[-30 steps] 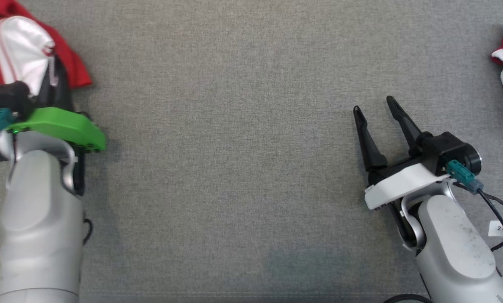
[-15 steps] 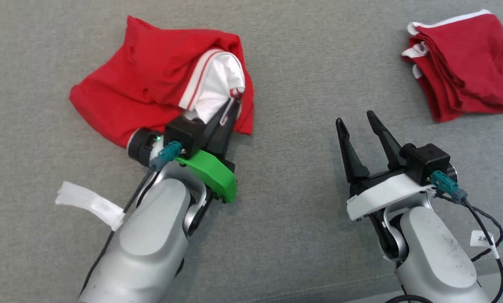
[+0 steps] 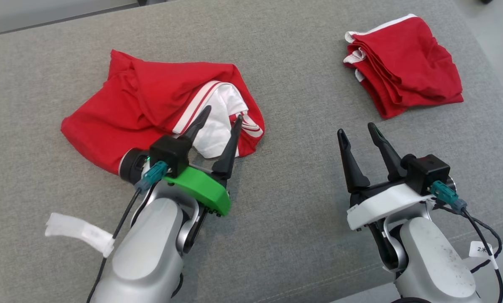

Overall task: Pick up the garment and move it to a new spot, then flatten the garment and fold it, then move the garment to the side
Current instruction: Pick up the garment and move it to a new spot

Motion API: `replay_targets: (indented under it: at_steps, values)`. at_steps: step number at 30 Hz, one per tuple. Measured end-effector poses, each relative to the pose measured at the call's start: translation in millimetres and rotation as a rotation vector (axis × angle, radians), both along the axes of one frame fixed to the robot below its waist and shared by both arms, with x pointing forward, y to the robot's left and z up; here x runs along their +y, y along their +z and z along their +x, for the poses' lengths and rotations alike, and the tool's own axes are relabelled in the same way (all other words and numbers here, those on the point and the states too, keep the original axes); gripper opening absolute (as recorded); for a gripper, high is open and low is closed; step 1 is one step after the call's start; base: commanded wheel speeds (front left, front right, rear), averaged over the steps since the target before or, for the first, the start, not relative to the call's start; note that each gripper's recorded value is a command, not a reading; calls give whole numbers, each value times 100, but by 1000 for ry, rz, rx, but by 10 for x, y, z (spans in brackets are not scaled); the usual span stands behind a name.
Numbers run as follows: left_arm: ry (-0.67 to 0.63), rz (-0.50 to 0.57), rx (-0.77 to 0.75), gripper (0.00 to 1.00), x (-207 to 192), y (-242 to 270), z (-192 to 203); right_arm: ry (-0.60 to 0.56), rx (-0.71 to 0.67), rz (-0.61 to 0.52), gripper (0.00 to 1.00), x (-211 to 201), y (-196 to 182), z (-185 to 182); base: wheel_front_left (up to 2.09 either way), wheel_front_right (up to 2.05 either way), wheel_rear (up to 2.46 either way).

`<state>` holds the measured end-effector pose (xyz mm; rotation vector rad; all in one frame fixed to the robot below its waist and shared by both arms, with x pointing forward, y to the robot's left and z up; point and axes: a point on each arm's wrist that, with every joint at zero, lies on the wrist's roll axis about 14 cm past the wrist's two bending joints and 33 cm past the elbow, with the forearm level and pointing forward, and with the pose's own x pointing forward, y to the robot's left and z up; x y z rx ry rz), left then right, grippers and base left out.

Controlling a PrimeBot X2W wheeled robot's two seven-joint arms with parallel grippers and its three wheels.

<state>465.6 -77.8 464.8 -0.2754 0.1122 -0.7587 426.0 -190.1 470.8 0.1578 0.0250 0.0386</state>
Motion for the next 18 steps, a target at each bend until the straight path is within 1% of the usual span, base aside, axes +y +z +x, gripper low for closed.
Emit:
replay_targets:
  at_steps: [3,9,13,18]
  values:
    - [105,12,-10,100,299,1,34,37,-12,9,100,134,35,30,0,0,0]
    - [371,81,3,100,1192,-113,18,131,-37,35,100,476,119,78,0,0,0]
    - [521,136,16,100,1758,-190,-155,174,-42,50,100,642,147,38,0,0,0]
    - [652,194,24,100,2271,-238,-465,220,-46,57,100,810,175,-25,0,0,0]
